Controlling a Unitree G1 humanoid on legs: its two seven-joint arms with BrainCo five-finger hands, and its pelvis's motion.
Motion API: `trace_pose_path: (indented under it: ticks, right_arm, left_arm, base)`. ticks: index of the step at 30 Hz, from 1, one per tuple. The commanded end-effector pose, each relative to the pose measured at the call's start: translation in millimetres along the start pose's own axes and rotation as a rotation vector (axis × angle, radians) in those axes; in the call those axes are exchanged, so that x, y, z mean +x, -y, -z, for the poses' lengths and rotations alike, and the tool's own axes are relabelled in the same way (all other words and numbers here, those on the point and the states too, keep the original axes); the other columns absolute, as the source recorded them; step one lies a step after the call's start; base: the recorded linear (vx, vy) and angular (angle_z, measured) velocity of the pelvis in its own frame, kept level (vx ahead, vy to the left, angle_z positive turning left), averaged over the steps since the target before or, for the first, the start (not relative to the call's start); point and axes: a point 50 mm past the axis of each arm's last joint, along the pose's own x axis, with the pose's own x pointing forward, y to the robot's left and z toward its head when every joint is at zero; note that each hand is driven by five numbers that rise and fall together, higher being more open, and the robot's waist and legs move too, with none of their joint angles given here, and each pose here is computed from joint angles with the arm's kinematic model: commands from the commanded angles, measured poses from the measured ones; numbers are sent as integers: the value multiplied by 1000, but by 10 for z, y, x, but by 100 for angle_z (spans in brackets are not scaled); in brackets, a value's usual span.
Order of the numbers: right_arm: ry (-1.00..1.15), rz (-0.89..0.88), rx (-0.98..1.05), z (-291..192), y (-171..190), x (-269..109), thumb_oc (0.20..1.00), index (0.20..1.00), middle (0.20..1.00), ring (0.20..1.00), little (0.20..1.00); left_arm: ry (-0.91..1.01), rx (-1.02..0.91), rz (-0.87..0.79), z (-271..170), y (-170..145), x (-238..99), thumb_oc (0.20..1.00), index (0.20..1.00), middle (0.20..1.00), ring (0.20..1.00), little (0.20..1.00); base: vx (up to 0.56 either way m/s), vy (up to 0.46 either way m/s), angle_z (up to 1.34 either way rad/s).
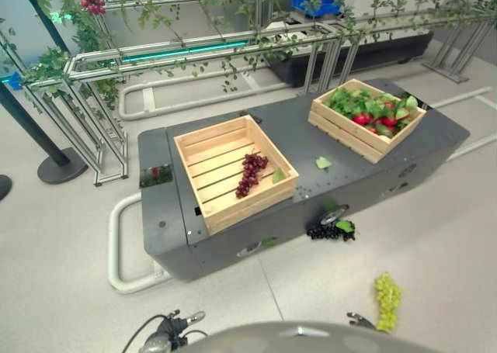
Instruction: Pick up the fruits from the basket on one side to the basket on the other side
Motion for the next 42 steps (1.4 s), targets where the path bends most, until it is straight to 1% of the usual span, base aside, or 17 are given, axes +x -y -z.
trace_pose_path:
  ticks: [1,5,12,13,14,16,17,18,22,24,25,26,27,28,29,34,42]
  right_arm:
    - [27,17,16,-149,61,28,1000,1000,1000,1000,1000]
    - [30,24,19,-156,78,28,1000,1000,1000,1000,1000]
    - [56,38,27,-200,115,28,1000,1000,1000,1000,1000]
    - [125,51,46,-337,144,25,1000,1000,1000,1000,1000]
    - [125,51,46,-336,144,25,1000,1000,1000,1000,1000]
    - [280,72,86,-605,220,-24,1000,1000,1000,1000,1000]
    - [279,72,85,-600,220,-25,1000,1000,1000,1000,1000]
    - [352,73,96,-704,261,-69,1000,1000,1000,1000,1000]
    - [442,77,90,-849,317,-138,1000,1000,1000,1000,1000]
    - [539,79,84,-1015,361,-223,1000,1000,1000,1000,1000]
    - [539,78,84,-1014,361,-223,1000,1000,1000,1000,1000]
    - [613,73,81,-1138,385,-302,1000,1000,1000,1000,1000]
    - [612,73,81,-1135,385,-303,1000,1000,1000,1000,1000]
    - [663,59,83,-1195,391,-370,1000,1000,1000,1000,1000]
    - [662,59,83,-1192,391,-371,1000,1000,1000,1000,1000]
    - [841,39,119,-1458,463,-612,1000,1000,1000,1000,1000]
    - [1010,26,147,-1715,508,-874,1000,1000,1000,1000,1000]
  left_arm:
    - [49,-68,27,-195,126,40,1000,1000,1000,1000,1000]
    - [56,-139,24,-208,123,40,1000,1000,1000,1000,1000]
    - [109,-186,36,-322,158,41,1000,1000,1000,1000,1000]
    - [159,-216,36,-423,162,37,1000,1000,1000,1000,1000]
    - [158,-216,36,-421,163,37,1000,1000,1000,1000,1000]
    - [265,-226,36,-614,144,2,1000,1000,1000,1000,1000]
    - [264,-226,36,-610,145,1,1000,1000,1000,1000,1000]
    - [331,-223,47,-726,133,-34,1000,1000,1000,1000,1000]
    - [424,-215,53,-892,116,-100,1000,1000,1000,1000,1000]
    - [541,-182,63,-1113,109,-202,1000,1000,1000,1000,1000]
    - [540,-182,63,-1111,108,-202,1000,1000,1000,1000,1000]
    - [608,-178,77,-1239,107,-273,1000,1000,1000,1000,1000]
    - [607,-178,77,-1237,107,-273,1000,1000,1000,1000,1000]
    - [664,-168,84,-1327,102,-343,1000,1000,1000,1000,1000]
    - [663,-167,84,-1325,103,-343,1000,1000,1000,1000,1000]
    - [849,-176,84,-1642,55,-589,1000,1000,1000,1000,1000]
    - [969,-210,75,-1861,40,-778,1000,1000,1000,1000,1000]
  base:
    - [0,0,0]
    - [4,-37,0]
    - [-15,-54,1]
    - [-21,-43,1]
    - [-47,-85,1]
    - [-45,-69,0]
    - [-53,-76,-1]
    - [-45,-76,-1]
    - [-37,-70,1]
    - [-63,-106,0]
    - [-76,-122,0]
    - [-35,-66,0]
    - [-58,-124,0]
    - [-24,-59,-1]
    - [-52,-112,0]
    - [-66,-88,2]
    - [-7,-33,-12]
